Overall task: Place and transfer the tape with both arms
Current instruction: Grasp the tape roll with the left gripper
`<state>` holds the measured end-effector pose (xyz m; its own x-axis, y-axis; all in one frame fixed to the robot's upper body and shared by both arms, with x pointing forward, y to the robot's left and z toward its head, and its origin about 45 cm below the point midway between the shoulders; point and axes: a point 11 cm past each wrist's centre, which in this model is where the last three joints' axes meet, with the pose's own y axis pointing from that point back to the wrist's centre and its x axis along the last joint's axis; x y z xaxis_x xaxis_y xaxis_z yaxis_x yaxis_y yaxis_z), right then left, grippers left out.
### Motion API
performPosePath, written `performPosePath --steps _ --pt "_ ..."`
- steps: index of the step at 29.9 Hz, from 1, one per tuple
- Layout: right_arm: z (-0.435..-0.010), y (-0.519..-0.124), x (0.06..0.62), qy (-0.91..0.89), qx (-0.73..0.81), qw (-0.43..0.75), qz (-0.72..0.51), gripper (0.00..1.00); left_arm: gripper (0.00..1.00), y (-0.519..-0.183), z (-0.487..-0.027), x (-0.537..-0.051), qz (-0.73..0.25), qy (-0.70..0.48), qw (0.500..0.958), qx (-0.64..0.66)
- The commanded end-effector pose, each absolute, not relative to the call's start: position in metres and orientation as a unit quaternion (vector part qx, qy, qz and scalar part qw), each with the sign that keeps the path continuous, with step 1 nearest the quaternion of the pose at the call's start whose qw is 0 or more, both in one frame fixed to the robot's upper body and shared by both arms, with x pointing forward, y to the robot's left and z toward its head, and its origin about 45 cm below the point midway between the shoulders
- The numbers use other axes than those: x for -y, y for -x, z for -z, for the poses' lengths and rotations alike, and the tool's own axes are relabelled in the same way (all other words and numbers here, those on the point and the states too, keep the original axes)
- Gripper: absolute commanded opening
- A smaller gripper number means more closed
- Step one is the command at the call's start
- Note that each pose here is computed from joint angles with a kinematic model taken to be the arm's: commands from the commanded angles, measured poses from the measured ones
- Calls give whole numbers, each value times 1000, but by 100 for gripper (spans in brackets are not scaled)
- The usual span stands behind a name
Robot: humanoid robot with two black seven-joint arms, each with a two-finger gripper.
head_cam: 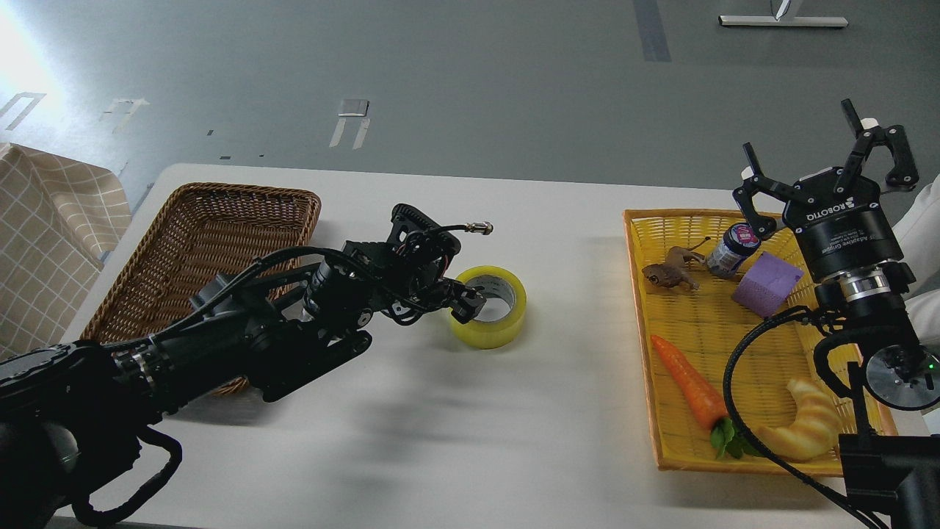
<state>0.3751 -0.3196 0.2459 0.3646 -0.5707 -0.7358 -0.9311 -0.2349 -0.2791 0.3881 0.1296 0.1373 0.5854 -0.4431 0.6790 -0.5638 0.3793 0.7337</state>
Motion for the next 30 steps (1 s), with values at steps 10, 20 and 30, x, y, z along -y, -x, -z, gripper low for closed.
performPosePath --steps 10,20,30 --pt "-246 -375 320 744 -505 358 -252 100 57 -387 -130 -135 -42 -561 702 437" --pt "-244 -374 321 743 -506 357 -253 100 0 -385 -129 -132 -43 -545 726 417" --pt "-244 -374 321 743 -506 359 -253 100 0 -404 -161 -125 -57 -529 721 444"
